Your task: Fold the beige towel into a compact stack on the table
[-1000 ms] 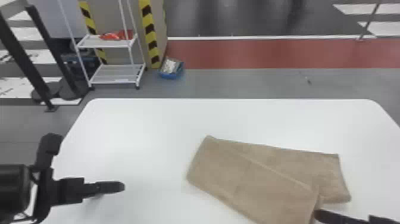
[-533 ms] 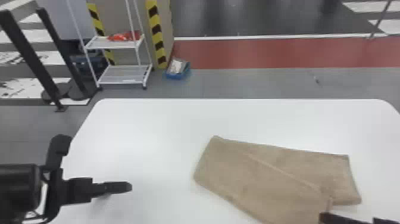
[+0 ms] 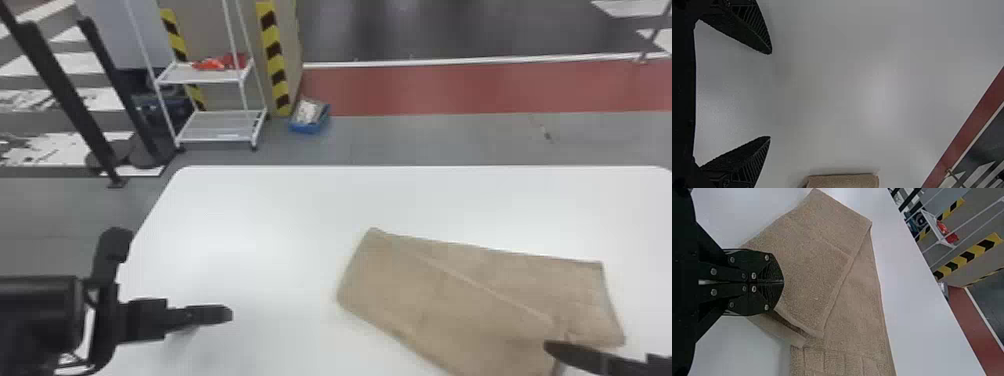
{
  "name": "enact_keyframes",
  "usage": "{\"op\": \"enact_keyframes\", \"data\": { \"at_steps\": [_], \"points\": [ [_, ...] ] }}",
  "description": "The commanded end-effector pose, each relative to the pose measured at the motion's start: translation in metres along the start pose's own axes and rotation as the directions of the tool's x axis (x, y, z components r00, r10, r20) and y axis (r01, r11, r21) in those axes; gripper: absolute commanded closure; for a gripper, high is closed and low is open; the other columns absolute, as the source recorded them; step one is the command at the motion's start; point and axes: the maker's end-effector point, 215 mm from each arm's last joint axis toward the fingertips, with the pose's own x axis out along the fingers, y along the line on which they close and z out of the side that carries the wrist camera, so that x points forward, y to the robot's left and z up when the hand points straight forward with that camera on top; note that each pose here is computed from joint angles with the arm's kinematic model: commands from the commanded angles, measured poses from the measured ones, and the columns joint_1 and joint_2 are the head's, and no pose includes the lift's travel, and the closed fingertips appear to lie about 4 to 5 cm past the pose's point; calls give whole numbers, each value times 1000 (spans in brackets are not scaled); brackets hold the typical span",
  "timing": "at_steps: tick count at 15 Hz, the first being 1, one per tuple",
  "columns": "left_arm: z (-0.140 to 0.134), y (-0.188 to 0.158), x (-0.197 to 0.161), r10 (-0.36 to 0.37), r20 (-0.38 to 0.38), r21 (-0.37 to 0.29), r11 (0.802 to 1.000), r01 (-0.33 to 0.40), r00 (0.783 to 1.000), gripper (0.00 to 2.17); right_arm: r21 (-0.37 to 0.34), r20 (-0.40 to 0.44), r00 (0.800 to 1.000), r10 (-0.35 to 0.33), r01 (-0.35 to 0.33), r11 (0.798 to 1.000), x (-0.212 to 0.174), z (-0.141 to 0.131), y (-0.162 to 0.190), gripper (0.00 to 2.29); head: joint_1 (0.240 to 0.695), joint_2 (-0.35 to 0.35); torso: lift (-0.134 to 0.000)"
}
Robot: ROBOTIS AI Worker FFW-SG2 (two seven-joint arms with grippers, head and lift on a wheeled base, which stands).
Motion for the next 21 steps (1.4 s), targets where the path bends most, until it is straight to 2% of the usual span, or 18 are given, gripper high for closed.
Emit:
{"op": "enact_keyframes", "data": {
  "at_steps": [1,2,3,4,5,15,17,19,21],
  "points": [
    [-7,5,-2,0,-3,-19,1000,0,1000,80,4,-1,1000,-12,12,1000,-2,-1,-1,1386,695,128,-124],
    [-8,9,-4,5,-1,-27,1000,-5,1000,80,13,-1,1000,-21,21,1000,-5,-4,-6,1352,695,131,-124],
    [-8,9,-5,3,-1,-31,1000,-3,1000,80,21,-1,1000,-25,25,999,-8,-7,-9,1011,695,133,-124],
    [-9,11,-5,4,-2,-36,999,-4,1000,80,25,7,999,-36,36,999,-14,-7,-13,448,695,135,-124],
    [-10,12,-4,6,-4,-38,999,-6,1000,80,32,7,999,-47,46,998,-16,-8,-17,164,695,133,-124],
    [-11,11,-4,0,-5,-39,999,0,1000,80,67,-79,990,-115,120,990,14,-20,-46,154,695,99,-124],
    [-14,13,-4,-1,-7,-46,999,0,1000,80,59,-95,989,-110,116,991,20,-23,-43,319,695,101,-124],
    [-15,13,-5,-3,-6,-50,999,3,1000,80,50,-97,990,-101,106,993,23,-22,-38,586,695,108,-124],
    [-16,14,-5,-2,-7,-53,999,2,1000,80,46,-97,990,-101,105,993,23,-20,-36,653,695,122,-124]
  ]
}}
